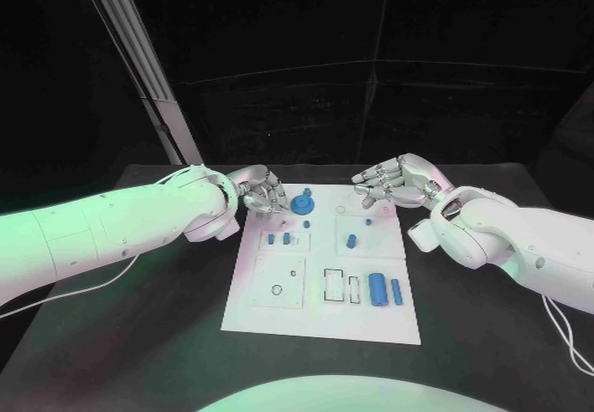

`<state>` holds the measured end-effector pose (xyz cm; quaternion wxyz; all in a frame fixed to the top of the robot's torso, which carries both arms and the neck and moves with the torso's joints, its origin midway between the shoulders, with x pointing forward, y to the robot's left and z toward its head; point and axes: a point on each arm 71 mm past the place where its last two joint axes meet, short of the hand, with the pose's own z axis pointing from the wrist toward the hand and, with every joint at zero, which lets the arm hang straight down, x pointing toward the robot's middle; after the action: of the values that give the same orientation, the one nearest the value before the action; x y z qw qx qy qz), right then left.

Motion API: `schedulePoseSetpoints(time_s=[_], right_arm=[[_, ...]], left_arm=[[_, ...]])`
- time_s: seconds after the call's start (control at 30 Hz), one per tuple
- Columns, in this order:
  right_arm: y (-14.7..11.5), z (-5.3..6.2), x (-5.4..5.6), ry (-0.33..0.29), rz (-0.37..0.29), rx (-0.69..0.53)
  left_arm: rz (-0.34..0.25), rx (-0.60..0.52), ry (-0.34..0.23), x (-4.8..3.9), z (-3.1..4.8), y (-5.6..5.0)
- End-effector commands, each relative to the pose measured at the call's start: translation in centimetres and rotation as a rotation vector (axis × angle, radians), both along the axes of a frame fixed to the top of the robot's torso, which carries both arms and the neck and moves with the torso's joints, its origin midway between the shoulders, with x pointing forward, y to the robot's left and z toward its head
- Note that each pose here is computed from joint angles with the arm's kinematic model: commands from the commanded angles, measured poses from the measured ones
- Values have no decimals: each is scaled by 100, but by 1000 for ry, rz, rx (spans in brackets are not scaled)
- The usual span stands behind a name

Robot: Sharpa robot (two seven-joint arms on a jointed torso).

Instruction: Assemble the parts on the task board

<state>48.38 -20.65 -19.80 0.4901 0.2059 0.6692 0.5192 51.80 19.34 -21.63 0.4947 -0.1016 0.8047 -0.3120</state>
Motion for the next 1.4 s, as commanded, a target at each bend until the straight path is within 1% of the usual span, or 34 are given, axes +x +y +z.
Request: schedulePoseSetpoints(time_s=[0.03,0.1,0.13,0.2,0.3,0.43,0.63,0.77,0.9,1.07,1.4], right_arm=[[10,17,4,-9,0,8],[12,17,6,-11,-1,8],[13,18,7,-12,-1,9],[17,18,8,-13,-1,9],[24,17,9,-13,0,10],[31,16,10,-13,2,10],[45,16,11,-13,5,12],[57,15,12,-12,7,13],[64,14,13,-12,9,13],[67,14,12,-12,10,13],[71,15,12,-12,10,14]], left_arm=[[-121,-104,-204,6,165,-175],[-156,-76,-239,5,167,-244],[-189,-42,-258,-2,149,-298],[-225,2,-268,-5,120,-366],[-262,70,-245,6,59,-448],[-283,122,-222,21,1,-508],[-321,175,-206,55,-46,-621],[-333,198,-199,86,-65,-687],[-339,223,-173,122,-97,-716],[-337,246,-150,163,-128,-712],[-344,263,-129,195,-161,-731]])
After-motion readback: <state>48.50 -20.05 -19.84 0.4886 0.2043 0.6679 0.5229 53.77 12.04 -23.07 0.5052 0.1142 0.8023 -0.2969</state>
